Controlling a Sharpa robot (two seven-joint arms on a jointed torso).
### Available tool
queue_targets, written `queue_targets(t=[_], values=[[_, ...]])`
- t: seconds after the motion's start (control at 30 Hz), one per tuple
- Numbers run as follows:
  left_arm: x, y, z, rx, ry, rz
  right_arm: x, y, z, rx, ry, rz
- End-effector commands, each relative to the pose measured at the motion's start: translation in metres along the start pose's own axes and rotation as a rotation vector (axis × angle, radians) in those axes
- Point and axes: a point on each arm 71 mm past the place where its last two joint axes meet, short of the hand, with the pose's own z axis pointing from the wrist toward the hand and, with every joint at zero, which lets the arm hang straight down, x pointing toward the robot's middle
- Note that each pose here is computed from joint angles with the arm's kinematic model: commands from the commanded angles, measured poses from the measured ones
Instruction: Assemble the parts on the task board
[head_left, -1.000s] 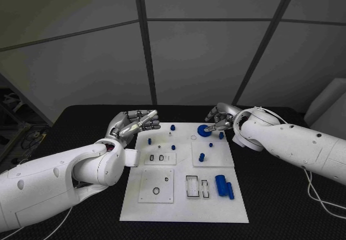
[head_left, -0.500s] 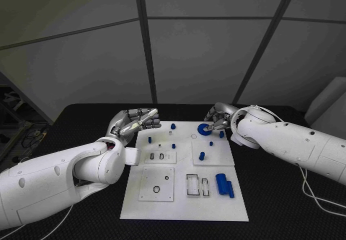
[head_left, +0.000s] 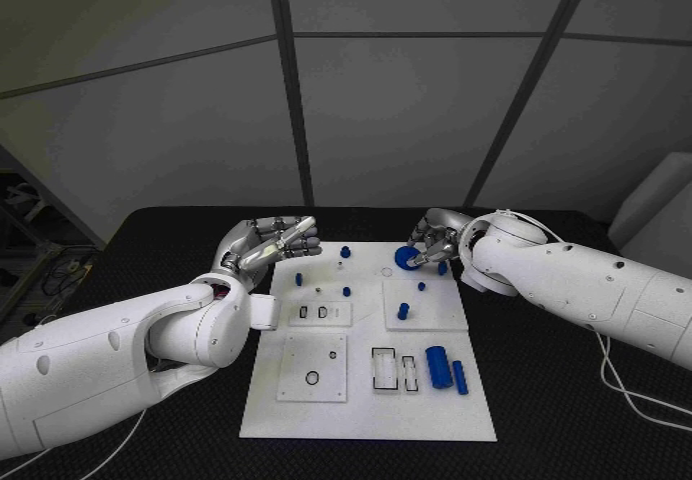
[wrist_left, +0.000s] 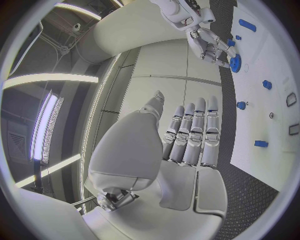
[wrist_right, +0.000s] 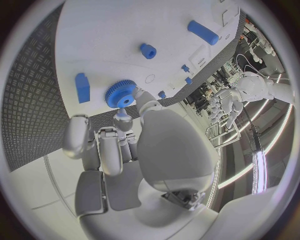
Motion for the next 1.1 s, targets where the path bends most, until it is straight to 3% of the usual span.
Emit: queue_targets(t=[0.03,0.5,0.9,1.1], values=[[0.0017,-0.0013,0.0005,0.009,0.016,0.0,0.001,0.001,0.0,0.005,0.028,-0.02],[0.0022,-0.001,0.0007,0.007,0.017,-0.001,0.002,0.001,0.003,0.013,0.029,-0.039],[0.0022,-0.001,0.0007,0.006,0.017,-0.001,0.0,0.007,0.003,-0.011,-0.022,-0.108],[0.0022,-0.0009,0.0006,0.005,0.018,-0.001,-0.004,0.013,-0.001,-0.057,-0.089,-0.102]])
